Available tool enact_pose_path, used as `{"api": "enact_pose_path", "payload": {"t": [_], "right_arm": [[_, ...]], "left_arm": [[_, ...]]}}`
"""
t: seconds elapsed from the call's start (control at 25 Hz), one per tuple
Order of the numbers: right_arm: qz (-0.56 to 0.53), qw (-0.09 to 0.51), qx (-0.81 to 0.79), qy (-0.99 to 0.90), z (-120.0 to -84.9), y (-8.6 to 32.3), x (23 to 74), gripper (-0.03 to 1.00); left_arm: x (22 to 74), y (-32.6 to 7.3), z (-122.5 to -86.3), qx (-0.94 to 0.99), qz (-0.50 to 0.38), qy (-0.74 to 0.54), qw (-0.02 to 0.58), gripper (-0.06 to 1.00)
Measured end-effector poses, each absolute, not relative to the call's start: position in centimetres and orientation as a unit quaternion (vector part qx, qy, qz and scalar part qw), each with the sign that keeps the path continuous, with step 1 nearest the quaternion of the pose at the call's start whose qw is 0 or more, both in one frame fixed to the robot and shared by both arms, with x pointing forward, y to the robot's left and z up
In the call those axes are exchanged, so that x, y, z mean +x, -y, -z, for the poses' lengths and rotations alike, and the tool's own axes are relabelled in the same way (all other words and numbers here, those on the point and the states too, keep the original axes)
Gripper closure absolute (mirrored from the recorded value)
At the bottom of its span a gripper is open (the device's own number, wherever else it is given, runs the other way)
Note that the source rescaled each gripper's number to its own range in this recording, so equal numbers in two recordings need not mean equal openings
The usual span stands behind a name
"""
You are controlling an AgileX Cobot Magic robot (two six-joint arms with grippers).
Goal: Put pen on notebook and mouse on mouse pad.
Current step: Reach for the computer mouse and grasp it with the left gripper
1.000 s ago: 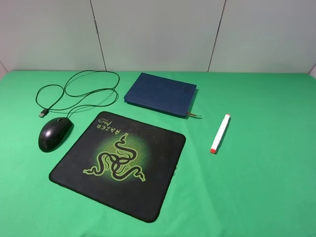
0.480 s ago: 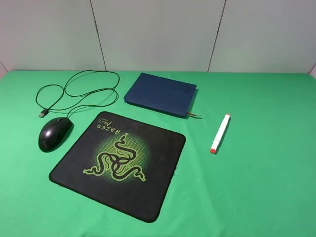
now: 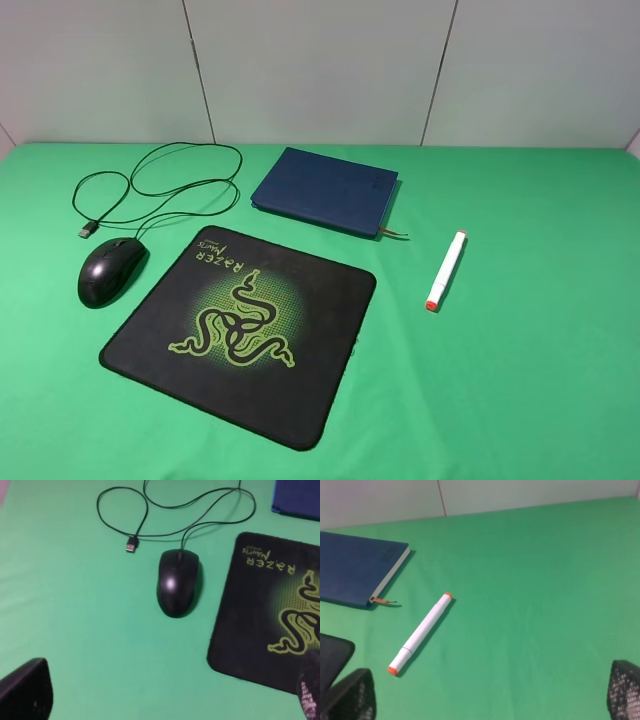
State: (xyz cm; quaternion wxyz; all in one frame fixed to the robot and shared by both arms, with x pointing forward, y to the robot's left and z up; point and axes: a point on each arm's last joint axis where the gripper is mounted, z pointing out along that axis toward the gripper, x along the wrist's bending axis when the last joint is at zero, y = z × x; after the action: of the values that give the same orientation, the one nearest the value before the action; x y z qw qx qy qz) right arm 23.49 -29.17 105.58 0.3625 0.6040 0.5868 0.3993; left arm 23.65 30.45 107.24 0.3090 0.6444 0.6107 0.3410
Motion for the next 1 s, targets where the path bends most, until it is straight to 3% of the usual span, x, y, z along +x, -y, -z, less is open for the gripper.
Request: {"api": "enact_pose_path", "payload": {"t": [0.52, 1.0], "right_arm": [[-0.399, 0.362, 0.604, -0.587, -105.6, 29.2, 23.5, -0.03], [-0.399, 0.362, 0.604, -0.587, -105.6, 29.2, 23.5, -0.03]], "left_arm": [[32.1, -30.8, -111.0, 0.685, -0.277, -0.642, 0.204, -0.03], [39.9, -30.6, -107.8, 0.708, -0.192, -0.668, 0.127, -0.05]]}}
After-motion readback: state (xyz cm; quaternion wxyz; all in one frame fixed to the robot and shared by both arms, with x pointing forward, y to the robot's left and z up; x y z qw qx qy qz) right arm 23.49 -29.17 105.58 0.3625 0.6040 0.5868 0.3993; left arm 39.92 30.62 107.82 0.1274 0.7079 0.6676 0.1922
